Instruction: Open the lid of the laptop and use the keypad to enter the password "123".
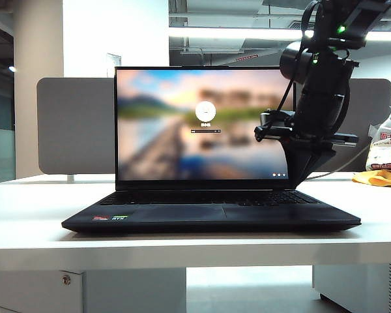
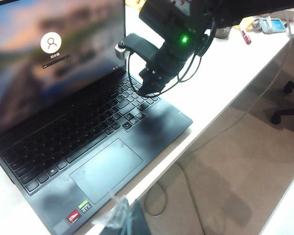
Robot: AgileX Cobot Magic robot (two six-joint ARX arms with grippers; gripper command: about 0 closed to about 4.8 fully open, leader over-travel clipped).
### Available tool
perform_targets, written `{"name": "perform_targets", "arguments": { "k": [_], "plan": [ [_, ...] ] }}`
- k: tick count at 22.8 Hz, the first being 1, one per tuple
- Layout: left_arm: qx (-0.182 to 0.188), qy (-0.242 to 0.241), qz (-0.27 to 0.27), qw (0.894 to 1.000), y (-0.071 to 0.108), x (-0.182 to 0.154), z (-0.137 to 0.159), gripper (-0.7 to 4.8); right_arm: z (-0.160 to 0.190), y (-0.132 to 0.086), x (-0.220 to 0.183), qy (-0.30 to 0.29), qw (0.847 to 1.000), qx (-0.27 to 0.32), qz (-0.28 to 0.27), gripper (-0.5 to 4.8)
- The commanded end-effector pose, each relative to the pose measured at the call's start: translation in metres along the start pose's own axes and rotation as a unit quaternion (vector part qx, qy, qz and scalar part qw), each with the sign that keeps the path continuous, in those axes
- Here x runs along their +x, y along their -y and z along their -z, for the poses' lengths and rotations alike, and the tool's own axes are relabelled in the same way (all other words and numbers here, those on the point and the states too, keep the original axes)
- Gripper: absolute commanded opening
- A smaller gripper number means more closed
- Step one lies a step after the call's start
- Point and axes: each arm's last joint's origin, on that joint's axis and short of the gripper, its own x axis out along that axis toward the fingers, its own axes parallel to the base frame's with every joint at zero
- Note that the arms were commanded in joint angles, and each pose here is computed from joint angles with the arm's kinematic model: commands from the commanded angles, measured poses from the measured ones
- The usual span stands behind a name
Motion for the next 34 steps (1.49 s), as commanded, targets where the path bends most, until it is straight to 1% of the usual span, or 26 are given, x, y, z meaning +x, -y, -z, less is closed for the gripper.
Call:
{"name": "perform_targets", "arguments": {
  "k": [1, 6, 11, 13, 15, 17, 18, 19, 21, 27, 31, 32, 34],
  "plan": [
    [0.004, 0.007, 0.002, 1.000, 0.000, -0.002, -0.002, -0.04, 0.001, 0.002, 0.001, -0.004, 1.000, -0.002, 0.004, -0.08],
    [0.004, 0.007, 0.002, 1.000, 0.000, -0.002, -0.002, -0.04, 0.000, 0.002, 0.003, 0.001, 1.000, -0.002, 0.006, -0.08],
    [0.004, 0.007, 0.002, 1.000, 0.000, -0.002, -0.002, -0.04, 0.006, 0.003, 0.021, -0.031, 0.999, -0.001, 0.007, -0.08],
    [0.004, 0.007, 0.002, 1.000, 0.000, -0.002, -0.002, -0.04, 0.005, 0.003, 0.021, -0.031, 0.999, -0.001, 0.007, -0.08],
    [0.004, 0.007, 0.002, 1.000, 0.000, -0.002, -0.002, -0.04, 0.000, 0.002, 0.008, -0.004, 1.000, -0.004, 0.007, -0.08],
    [0.005, 0.009, -0.002, 1.000, 0.000, -0.002, -0.002, -0.04, -0.012, 0.000, -0.024, 0.072, 0.997, -0.008, 0.003, -0.08],
    [0.006, 0.012, -0.012, 1.000, -0.001, -0.002, -0.003, -0.04, -0.018, -0.002, -0.045, 0.113, 0.994, -0.010, 0.001, -0.08],
    [0.014, 0.014, -0.018, 1.000, -0.001, -0.002, -0.003, -0.04, -0.020, -0.003, -0.059, 0.140, 0.990, -0.011, -0.001, -0.08],
    [0.015, 0.020, -0.022, 0.999, -0.001, -0.002, -0.005, -0.04, -0.021, -0.004, -0.074, 0.157, 0.987, -0.014, -0.001, -0.08],
    [0.015, 0.022, -0.020, 0.999, -0.001, -0.003, -0.005, -0.04, -0.016, -0.003, -0.075, 0.136, 0.991, -0.013, 0.000, -0.08],
    [0.016, 0.040, -0.021, 0.999, 0.000, -0.013, -0.005, -0.04, -0.013, -0.003, -0.074, 0.120, 0.993, -0.012, -0.001, -0.08],
    [0.016, 0.048, -0.025, 0.998, 0.000, -0.017, -0.004, -0.04, -0.012, -0.003, -0.074, 0.116, 0.993, -0.012, -0.001, -0.08],
    [0.015, 0.065, -0.051, 0.996, -0.001, -0.026, -0.004, -0.04, -0.011, -0.004, -0.074, 0.111, 0.994, -0.012, -0.006, -0.08]
  ]
}}
